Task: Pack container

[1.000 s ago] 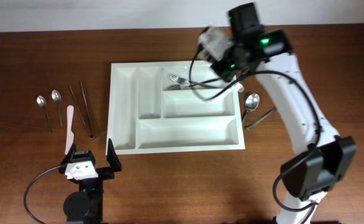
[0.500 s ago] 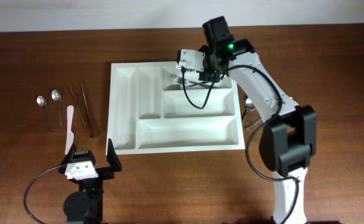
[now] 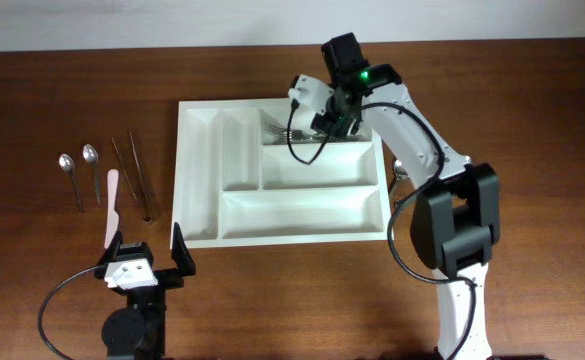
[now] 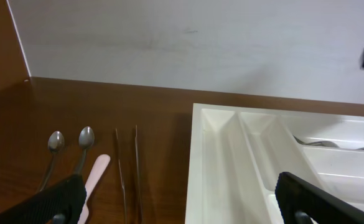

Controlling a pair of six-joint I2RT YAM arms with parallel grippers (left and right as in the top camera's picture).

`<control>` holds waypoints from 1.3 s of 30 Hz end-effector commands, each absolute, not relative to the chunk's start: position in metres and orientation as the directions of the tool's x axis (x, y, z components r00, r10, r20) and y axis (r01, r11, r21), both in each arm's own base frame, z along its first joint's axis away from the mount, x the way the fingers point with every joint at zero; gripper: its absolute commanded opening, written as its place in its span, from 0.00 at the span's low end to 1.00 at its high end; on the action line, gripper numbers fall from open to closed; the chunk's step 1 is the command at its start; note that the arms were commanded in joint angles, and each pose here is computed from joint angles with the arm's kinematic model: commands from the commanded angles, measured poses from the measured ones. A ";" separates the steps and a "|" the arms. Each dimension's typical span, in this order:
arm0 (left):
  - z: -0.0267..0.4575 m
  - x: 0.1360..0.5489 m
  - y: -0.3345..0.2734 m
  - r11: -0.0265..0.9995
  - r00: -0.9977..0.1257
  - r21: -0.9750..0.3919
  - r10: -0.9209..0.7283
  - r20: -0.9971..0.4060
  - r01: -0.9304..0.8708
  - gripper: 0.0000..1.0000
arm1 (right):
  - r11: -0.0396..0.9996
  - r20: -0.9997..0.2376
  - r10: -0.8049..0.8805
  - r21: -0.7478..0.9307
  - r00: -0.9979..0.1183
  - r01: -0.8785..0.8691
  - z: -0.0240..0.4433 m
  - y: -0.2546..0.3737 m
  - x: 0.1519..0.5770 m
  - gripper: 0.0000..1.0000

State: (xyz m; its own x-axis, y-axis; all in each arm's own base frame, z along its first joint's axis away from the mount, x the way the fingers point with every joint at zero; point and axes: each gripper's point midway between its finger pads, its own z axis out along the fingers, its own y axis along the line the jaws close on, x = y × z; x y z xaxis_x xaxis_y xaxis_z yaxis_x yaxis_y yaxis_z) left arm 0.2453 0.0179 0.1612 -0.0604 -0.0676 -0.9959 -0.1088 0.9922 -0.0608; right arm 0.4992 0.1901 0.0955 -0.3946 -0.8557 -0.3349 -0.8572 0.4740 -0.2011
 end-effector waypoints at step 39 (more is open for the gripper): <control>0.160 0.245 0.018 0.993 -0.060 -0.051 -0.058 -0.997 -0.110 0.99 | 0.814 -0.129 0.439 0.477 -0.889 0.332 0.051 -0.088 0.404 0.70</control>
